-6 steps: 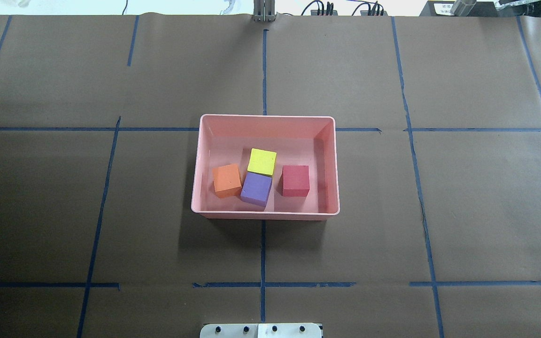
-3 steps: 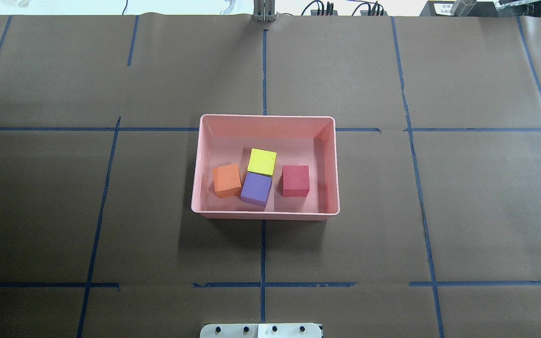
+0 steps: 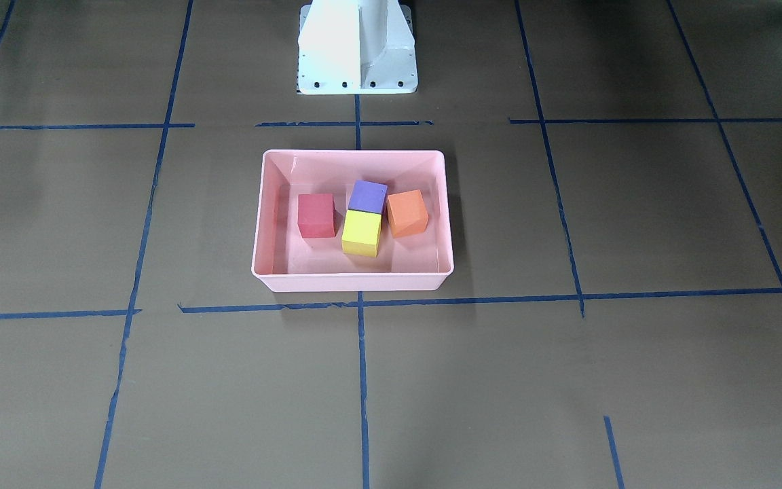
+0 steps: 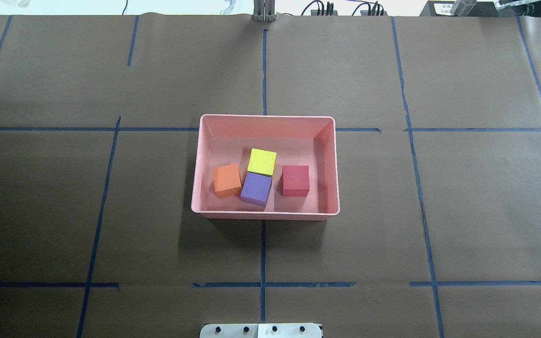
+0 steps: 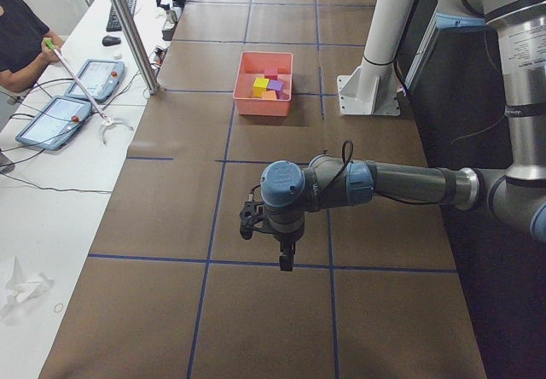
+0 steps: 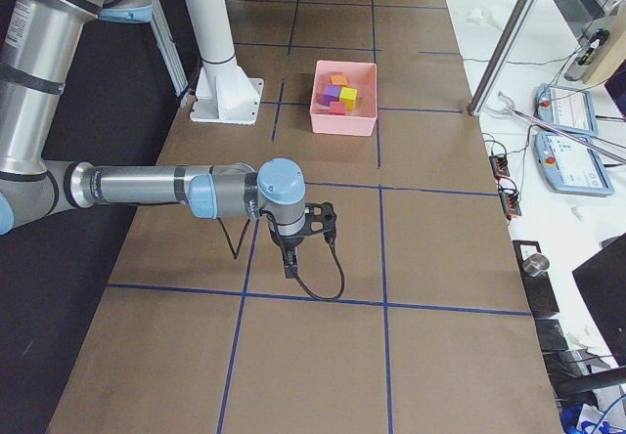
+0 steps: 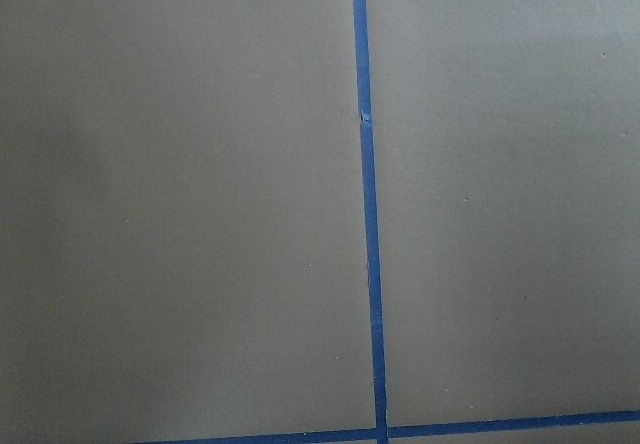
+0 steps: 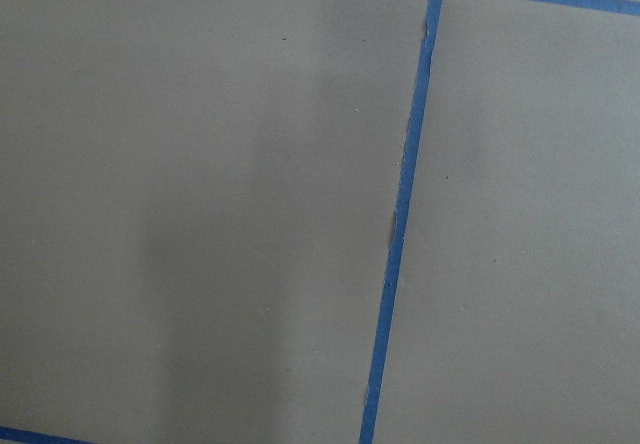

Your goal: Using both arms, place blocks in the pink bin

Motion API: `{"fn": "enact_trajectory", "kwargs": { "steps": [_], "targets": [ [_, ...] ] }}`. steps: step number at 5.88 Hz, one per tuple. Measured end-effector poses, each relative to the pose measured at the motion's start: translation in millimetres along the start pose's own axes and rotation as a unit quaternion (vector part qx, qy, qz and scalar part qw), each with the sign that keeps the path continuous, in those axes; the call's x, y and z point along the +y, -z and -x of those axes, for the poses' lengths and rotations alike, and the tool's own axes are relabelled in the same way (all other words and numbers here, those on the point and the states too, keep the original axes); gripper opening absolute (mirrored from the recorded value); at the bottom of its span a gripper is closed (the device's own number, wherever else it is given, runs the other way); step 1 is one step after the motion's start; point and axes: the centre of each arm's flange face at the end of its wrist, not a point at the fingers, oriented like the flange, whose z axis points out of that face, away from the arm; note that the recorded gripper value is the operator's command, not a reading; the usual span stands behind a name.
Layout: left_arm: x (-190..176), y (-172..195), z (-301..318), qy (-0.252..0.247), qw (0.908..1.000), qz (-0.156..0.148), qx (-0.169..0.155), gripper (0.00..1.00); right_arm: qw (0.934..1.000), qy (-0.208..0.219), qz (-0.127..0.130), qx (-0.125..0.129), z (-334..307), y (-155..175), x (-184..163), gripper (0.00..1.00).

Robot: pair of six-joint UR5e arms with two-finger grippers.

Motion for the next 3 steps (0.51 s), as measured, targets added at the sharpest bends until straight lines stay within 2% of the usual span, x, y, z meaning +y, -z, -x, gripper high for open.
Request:
{"fn": "enact_trajectory", "kwargs": {
  "steps": [3],
  "targets": [
    [-4.4, -1.4, 2.1, -0.005, 1.0000, 0.000, -0.001, 1.00, 1.0000, -0.006, 0.003, -0.004, -1.0, -1.9, 1.2, 1.00]
  ]
}}
